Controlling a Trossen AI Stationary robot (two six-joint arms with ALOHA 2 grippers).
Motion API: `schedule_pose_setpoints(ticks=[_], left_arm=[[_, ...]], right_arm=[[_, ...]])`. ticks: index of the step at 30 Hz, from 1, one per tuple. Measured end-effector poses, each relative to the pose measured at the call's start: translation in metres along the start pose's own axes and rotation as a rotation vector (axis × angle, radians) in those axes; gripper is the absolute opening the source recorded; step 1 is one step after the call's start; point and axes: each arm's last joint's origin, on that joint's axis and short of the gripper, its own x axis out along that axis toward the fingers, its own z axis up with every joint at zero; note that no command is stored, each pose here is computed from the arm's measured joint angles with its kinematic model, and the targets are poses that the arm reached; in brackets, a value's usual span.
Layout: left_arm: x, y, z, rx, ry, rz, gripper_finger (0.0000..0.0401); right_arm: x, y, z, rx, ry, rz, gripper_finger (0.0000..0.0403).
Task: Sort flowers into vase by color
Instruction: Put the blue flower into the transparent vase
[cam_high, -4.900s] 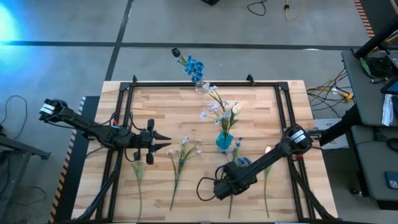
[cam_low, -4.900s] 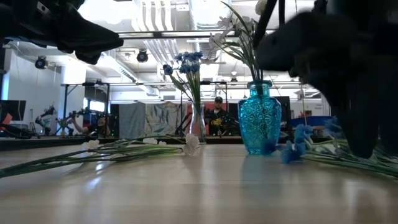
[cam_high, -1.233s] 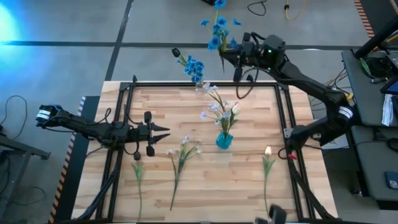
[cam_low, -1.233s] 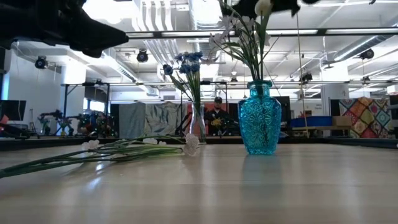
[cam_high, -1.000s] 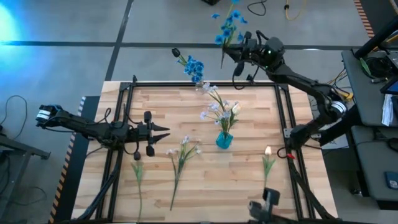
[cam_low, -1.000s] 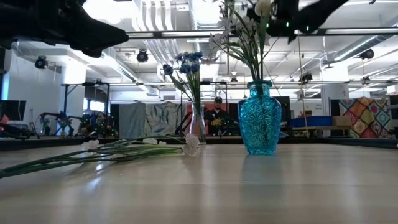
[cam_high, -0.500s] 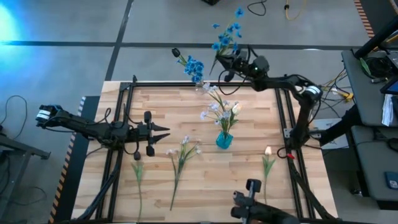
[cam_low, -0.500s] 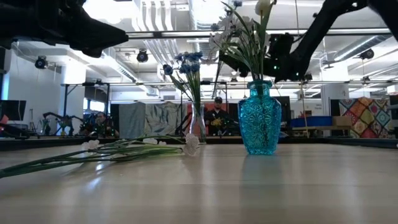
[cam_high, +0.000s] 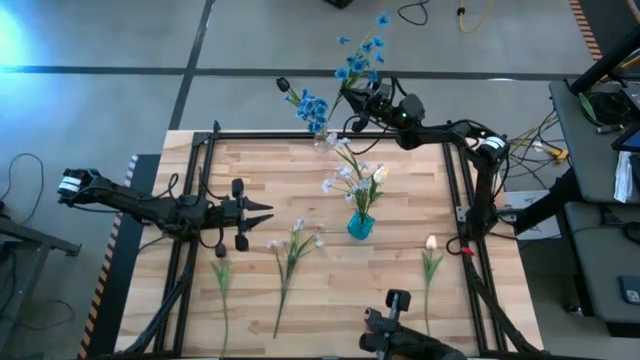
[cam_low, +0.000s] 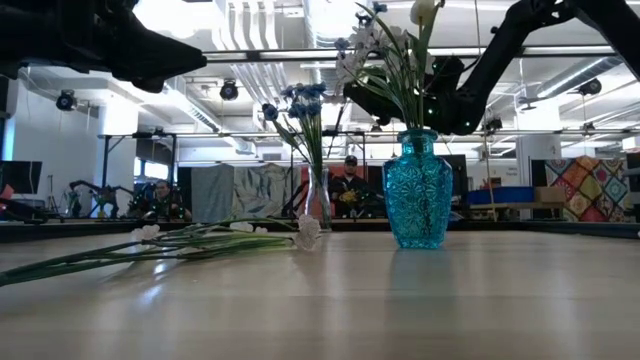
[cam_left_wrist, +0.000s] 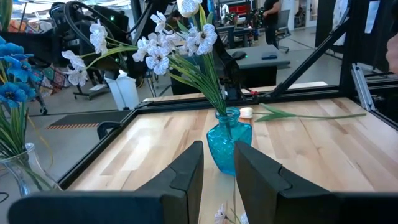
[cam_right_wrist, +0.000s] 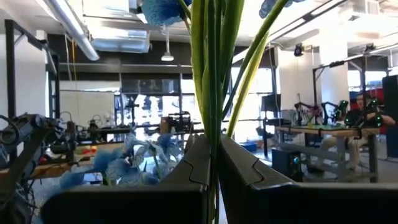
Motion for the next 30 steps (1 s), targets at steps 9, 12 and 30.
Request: schedule_pose_setpoints(ticks=[9,12,30], left_arm=[[0.0,0.0,0.0,0.0,0.0,0.0,0.0075],[0.0,0.0,0.0,0.0,0.0,0.0,0.0075],[0.0,0.0,0.0,0.0,0.0,0.0,0.0075]], right_arm=[[0.002,0.001,-0.017,0.009,0.032,0.004,0.0009],[0.003,0.001,-0.025,0.013,0.045,0.005,0.0009],[0.018,0.003,-0.044,0.067,0.231,0.008,0.0081]])
